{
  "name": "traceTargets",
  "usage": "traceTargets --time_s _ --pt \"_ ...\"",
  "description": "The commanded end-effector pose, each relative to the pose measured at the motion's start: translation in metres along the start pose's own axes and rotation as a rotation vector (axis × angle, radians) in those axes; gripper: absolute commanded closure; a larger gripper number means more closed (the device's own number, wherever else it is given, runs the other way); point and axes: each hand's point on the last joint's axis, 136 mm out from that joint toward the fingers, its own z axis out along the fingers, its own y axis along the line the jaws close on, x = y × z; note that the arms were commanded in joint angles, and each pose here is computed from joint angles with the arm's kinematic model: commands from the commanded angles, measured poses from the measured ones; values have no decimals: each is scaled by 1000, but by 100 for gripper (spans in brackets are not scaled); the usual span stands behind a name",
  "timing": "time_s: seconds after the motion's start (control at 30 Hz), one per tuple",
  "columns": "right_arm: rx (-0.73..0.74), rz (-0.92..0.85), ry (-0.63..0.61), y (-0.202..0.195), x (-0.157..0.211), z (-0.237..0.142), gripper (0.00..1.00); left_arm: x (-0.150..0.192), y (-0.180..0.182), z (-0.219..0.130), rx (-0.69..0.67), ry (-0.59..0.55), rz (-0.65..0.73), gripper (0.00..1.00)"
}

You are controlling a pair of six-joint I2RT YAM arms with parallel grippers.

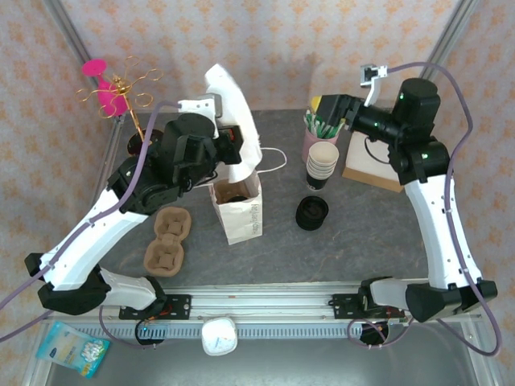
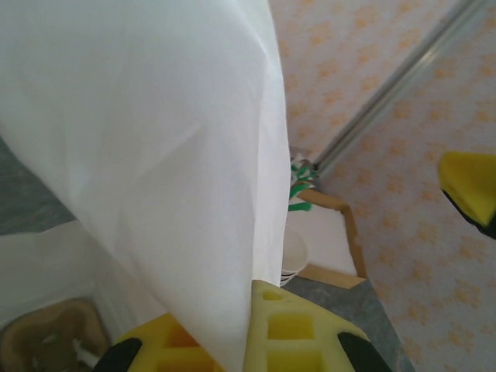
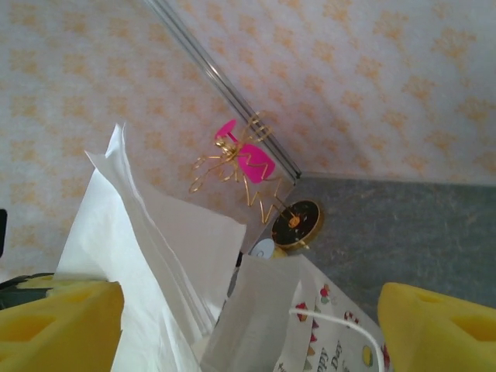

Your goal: Pack the takeout coffee

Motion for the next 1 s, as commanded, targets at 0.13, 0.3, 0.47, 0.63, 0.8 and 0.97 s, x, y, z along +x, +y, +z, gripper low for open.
traceTargets --time_s 0.13,0.3,0.47,0.63,0.8,0.97 --pt "25 74 0 -8 27 -4 12 29 39 21 -232 37 -34 100" --pt "34 67 -3 -11 33 -7 8 39 51 34 -294 30 18 100" --pt "23 70 4 -12 38 -6 7 51 70 45 -376 63 31 100" --pt "21 67 1 -13 38 -5 7 68 73 54 -357 119 39 100" --pt "18 71 2 -14 39 -4 7 85 88 62 -437 179 98 100" --pt "20 71 -1 -14 38 -4 6 91 86 68 -430 202 102 85"
